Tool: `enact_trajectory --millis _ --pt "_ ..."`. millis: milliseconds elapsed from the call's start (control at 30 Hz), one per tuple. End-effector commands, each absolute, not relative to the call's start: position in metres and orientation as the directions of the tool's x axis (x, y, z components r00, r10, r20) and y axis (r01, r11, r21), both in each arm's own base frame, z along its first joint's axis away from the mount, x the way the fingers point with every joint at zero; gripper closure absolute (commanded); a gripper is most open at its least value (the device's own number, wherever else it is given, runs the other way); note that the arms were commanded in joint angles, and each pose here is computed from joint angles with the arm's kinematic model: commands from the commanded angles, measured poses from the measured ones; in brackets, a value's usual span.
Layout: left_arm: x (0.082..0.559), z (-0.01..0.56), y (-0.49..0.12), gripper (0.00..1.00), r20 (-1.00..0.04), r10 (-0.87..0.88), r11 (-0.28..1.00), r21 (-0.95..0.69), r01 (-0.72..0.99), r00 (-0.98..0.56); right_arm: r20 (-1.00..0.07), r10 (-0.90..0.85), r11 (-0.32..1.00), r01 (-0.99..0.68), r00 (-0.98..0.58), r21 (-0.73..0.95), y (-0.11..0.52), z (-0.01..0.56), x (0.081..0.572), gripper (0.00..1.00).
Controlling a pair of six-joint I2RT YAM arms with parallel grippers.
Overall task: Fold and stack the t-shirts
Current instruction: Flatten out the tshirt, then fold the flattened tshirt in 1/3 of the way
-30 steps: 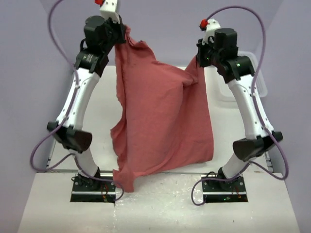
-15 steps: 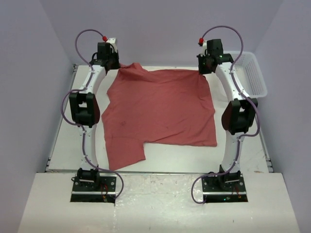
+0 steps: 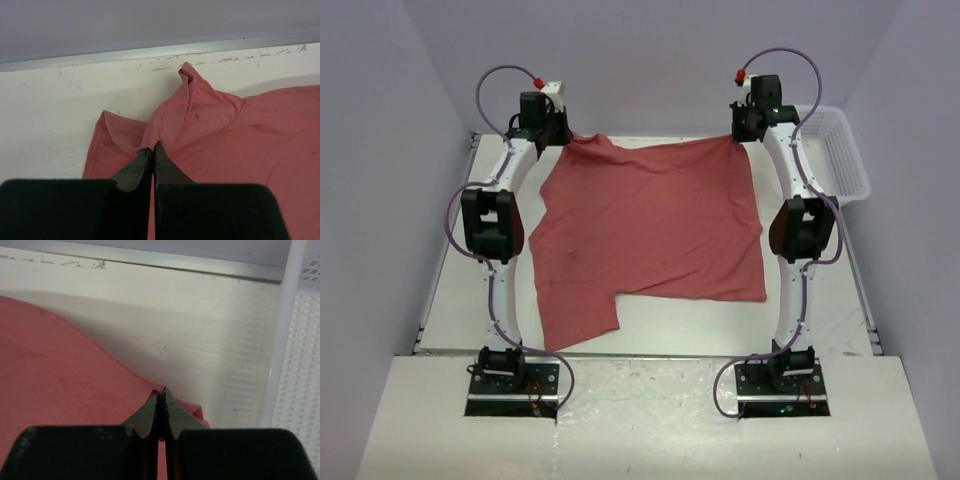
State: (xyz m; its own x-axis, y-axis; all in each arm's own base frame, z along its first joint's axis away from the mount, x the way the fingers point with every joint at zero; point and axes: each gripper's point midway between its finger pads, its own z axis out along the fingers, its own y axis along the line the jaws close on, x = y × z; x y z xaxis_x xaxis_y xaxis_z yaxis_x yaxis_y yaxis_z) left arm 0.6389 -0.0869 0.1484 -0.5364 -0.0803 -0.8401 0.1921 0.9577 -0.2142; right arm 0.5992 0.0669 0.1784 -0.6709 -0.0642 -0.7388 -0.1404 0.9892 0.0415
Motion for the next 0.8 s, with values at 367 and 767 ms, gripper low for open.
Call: enact_trajectory --millis 367,767 --pt "0.602 0.222 -0.101 1.0 -0.887 -0.11 0.93 -0.251 0.267 -0.449 -0.757 0.012 0.994 -0.077 -0.653 0.082 0.029 0.182 0.608 1.0" --pt "0.557 0.214 -0.109 1.0 -0.865 -0.118 0.934 -0.264 0.242 -0.488 -0.68 0.043 0.992 -0.051 -0.732 0.117 0.048 0.162 0.566 1.0"
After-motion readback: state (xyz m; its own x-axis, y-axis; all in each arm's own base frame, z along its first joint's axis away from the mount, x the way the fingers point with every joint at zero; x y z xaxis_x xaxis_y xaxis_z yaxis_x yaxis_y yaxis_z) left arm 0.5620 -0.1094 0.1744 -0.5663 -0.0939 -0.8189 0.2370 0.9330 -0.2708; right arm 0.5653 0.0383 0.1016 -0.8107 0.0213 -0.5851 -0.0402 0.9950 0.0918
